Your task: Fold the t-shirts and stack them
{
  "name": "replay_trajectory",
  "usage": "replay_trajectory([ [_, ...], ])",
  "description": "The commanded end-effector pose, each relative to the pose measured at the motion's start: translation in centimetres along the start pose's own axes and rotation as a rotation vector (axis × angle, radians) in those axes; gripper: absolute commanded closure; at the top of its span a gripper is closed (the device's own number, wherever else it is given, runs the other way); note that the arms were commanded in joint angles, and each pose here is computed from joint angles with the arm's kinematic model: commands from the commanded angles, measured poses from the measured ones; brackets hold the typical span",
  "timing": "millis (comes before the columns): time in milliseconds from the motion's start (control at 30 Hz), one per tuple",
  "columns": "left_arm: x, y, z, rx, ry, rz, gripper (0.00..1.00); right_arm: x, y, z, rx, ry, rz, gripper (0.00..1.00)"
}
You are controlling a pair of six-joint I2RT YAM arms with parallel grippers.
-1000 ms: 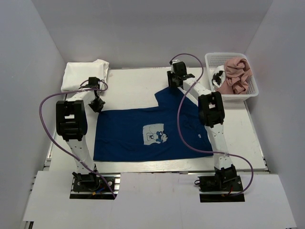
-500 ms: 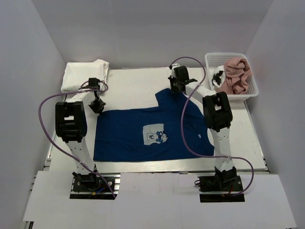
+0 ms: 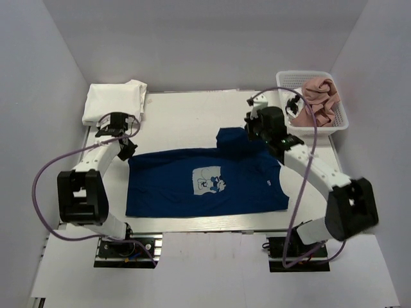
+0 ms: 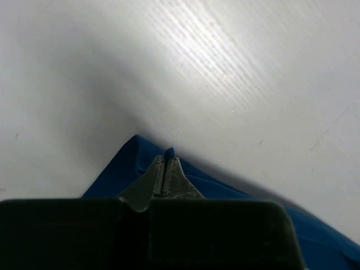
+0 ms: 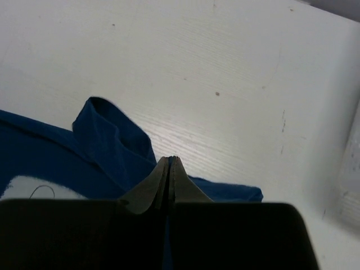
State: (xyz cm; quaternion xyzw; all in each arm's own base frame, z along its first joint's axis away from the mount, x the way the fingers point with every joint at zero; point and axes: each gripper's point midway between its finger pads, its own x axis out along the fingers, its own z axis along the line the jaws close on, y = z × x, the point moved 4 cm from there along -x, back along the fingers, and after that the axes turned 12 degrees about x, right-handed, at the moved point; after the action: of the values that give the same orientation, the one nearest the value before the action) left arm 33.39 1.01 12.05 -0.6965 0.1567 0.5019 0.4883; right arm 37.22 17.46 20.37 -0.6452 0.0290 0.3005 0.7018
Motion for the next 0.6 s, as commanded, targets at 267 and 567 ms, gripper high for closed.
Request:
replay_trajectory([
  [267,-2.6,3.6,3.4,-0.095,-0.048,-0.025,1.0,-10.5,3.0,-0.2,0.183,0.039,-0.042,1.0],
  [567,-2.9,5.8,4.5,-0.137,-0.068,0.006,1.0,-12.4,10.5,-0.5,0.254,0.04,0.119,1.0],
])
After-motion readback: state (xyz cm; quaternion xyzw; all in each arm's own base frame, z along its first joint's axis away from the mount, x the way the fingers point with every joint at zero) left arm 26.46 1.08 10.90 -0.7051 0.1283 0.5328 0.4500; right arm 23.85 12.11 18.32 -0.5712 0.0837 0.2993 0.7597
